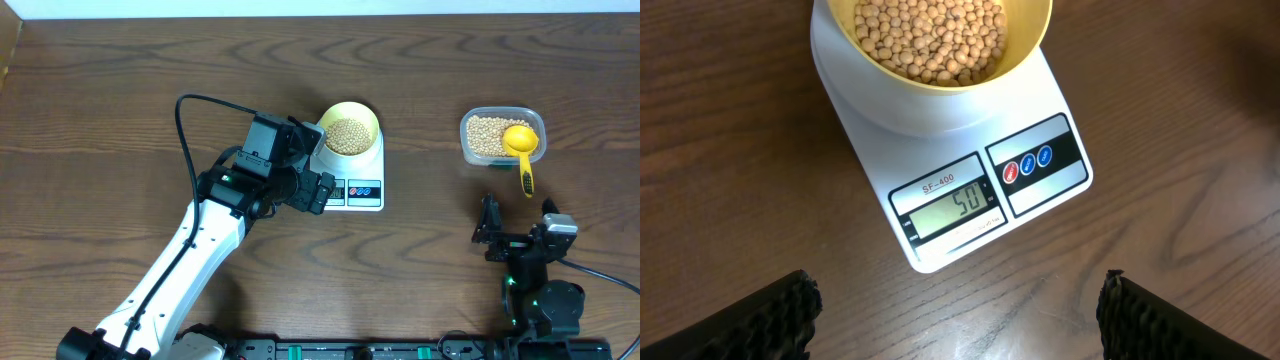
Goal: Scoop item into bowl and weigh 50g on scale
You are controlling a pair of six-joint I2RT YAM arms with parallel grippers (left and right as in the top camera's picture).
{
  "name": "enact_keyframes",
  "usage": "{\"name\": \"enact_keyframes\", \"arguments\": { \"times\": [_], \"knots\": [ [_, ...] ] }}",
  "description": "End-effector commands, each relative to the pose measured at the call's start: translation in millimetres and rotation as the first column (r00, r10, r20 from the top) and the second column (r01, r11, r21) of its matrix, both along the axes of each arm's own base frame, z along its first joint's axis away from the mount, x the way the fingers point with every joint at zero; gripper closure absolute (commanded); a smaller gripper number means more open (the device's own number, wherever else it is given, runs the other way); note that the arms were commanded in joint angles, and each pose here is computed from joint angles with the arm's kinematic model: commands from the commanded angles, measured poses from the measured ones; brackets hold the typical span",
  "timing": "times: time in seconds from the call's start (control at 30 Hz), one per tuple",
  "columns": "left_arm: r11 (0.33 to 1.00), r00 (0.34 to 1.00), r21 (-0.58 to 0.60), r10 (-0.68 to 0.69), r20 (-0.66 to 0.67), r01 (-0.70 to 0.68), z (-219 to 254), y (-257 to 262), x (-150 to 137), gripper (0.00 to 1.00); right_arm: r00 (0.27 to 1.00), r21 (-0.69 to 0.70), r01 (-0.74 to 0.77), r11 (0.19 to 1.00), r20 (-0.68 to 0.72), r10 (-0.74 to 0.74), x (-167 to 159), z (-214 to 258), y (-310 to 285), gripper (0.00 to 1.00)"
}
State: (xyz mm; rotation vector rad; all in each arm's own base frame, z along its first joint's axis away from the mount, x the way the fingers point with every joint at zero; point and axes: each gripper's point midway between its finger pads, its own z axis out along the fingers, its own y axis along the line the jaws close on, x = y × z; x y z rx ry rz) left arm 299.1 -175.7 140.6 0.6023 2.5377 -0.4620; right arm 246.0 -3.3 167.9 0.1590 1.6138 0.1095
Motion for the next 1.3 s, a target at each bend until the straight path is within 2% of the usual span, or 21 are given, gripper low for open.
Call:
{"name": "enact_keyframes", "arguments": {
  "times": [0.0, 0.17, 0.4, 1.27],
  "knots": [
    [1.000, 1.000, -0.016, -0.011, 0.018, 0.011, 8.1, -2.6, 0.6, 0.10, 1.000, -0.016, 0.007, 1.000, 0.003, -0.006, 0.5, -4.3, -1.3, 0.01],
    [1.000, 1.000, -0.016, -0.011, 0.018, 0.011, 8.1, -2.6, 0.6, 0.10, 0.999, -0.055, -0.029, 0.998, -0.022, 0.028, 0.2, -10.2, 6.8, 0.01],
    [1.000, 1.000, -0.016, -0.011, 0.018, 0.011, 8.1, -2.6, 0.6, 0.10, 0.997, -0.239, -0.080, 0.968, -0.034, 0.074, 0.0, -11.4, 13.6, 0.01],
    [1.000, 1.000, -0.015, -0.011, 0.018, 0.011, 8.1, -2.5, 0.7, 0.09, 0.995, -0.253, -0.096, 0.963, -0.035, 0.090, -0.3, -11.6, 17.7, 0.01]
  ]
}}
